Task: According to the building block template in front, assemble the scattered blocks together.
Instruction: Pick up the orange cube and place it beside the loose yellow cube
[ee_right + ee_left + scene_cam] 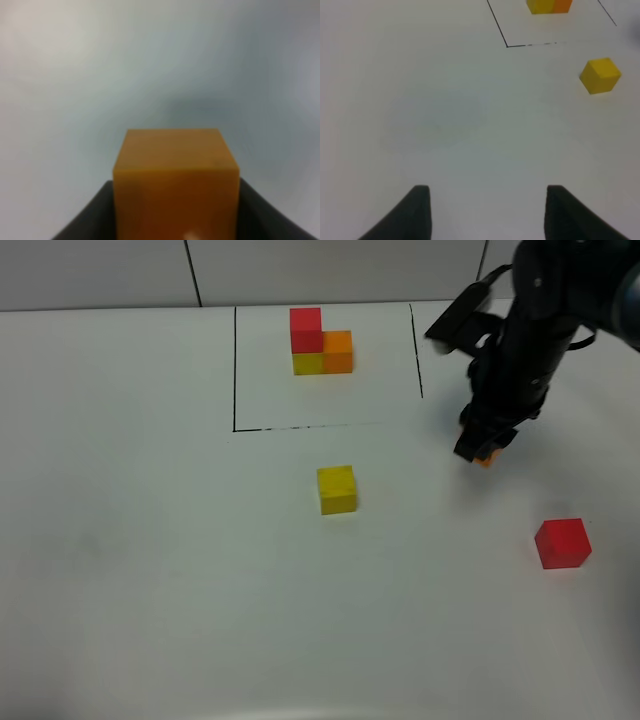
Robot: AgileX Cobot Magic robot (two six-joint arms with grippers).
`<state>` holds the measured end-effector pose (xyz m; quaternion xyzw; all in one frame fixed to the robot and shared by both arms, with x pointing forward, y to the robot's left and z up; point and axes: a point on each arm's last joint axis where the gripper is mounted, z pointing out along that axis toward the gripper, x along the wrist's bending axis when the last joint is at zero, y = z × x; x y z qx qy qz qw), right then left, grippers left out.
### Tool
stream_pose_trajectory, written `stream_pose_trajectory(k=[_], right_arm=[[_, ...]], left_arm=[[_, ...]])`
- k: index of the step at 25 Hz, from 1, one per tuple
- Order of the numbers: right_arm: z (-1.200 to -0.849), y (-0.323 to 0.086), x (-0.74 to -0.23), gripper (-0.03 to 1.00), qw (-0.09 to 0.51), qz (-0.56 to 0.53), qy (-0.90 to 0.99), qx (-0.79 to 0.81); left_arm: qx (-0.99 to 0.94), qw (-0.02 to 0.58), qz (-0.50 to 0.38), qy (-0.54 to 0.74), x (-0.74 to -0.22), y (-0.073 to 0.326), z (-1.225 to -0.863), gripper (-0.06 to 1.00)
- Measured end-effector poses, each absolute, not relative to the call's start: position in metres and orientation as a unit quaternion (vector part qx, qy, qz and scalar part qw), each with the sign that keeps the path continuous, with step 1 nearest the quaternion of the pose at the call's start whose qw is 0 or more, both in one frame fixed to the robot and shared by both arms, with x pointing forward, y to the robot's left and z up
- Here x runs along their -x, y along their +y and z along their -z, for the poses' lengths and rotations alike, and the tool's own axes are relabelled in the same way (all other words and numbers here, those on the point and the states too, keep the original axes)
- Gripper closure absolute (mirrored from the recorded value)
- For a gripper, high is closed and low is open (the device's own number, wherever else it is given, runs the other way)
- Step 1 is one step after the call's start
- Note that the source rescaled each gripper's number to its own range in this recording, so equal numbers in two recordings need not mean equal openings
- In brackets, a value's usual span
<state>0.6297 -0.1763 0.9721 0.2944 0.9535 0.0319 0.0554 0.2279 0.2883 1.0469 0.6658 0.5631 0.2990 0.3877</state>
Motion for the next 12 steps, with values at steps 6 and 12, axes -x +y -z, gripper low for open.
stream_pose_trajectory(k=[6,12], right_arm=[[-0.970,-0.112,-0.603,0.96,0.062,-0.017,0.991,-0.118],[-0.947,-0.098,-0.602,0.96,0.045,0.004,0.999,-0.030]], left_arm=[[-0.666,0.388,-0.299,0.563,-0.228,0.288,-1.047,0.82],[-0.666,0.388,-0.299,0.563,-0.228,0.288,-1.047,0.82]])
